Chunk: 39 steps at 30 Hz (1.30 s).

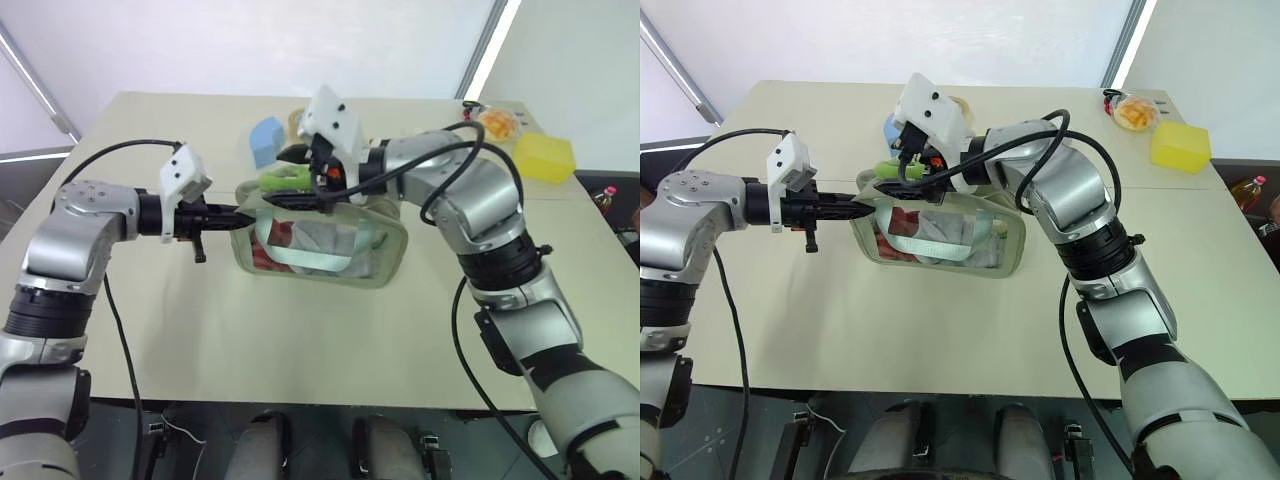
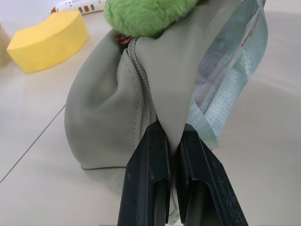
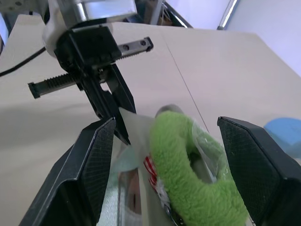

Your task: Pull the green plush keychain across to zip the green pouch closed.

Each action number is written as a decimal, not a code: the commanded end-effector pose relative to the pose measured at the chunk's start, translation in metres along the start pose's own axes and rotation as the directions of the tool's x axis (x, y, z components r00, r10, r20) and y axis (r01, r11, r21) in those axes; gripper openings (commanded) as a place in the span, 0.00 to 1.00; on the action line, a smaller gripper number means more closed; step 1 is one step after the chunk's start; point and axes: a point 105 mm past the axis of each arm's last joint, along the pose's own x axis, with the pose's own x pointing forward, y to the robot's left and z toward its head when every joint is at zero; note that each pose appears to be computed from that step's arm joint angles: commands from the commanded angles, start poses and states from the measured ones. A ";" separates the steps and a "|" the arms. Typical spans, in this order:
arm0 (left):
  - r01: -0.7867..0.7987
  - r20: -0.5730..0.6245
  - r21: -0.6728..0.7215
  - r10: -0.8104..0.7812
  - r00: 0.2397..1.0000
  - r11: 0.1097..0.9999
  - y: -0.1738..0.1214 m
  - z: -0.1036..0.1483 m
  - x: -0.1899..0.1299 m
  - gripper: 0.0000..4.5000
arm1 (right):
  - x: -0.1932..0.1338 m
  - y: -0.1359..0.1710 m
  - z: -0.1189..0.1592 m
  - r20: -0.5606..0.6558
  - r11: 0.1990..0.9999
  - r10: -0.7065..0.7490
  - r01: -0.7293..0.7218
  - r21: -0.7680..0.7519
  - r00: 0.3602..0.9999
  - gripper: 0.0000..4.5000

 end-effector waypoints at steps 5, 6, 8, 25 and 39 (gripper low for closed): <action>0.004 0.007 0.042 -0.004 1.000 0.999 -0.003 0.007 0.000 0.00 | 0.000 -0.001 0.004 -0.013 1.000 -0.004 0.004 -0.022 1.000 0.15; 0.003 0.008 0.043 -0.004 1.000 0.999 -0.003 0.007 0.001 0.00 | -0.001 -0.002 0.003 -0.017 1.000 -0.007 0.007 -0.022 1.000 0.02; 0.002 0.011 0.044 -0.002 1.000 0.999 -0.002 0.008 0.002 0.00 | -0.003 -0.007 0.002 -0.020 0.999 -0.027 0.026 -0.025 0.999 0.01; -0.007 -0.016 0.034 0.008 1.000 0.999 0.004 -0.001 0.004 0.00 | -0.192 -0.056 -0.070 -0.433 0.807 -0.587 0.448 -0.385 0.684 0.01; -0.003 -0.007 0.032 0.004 1.000 0.999 0.007 0.002 0.009 0.00 | -0.130 0.009 -0.195 -0.539 0.853 -0.458 0.521 -0.040 0.707 0.01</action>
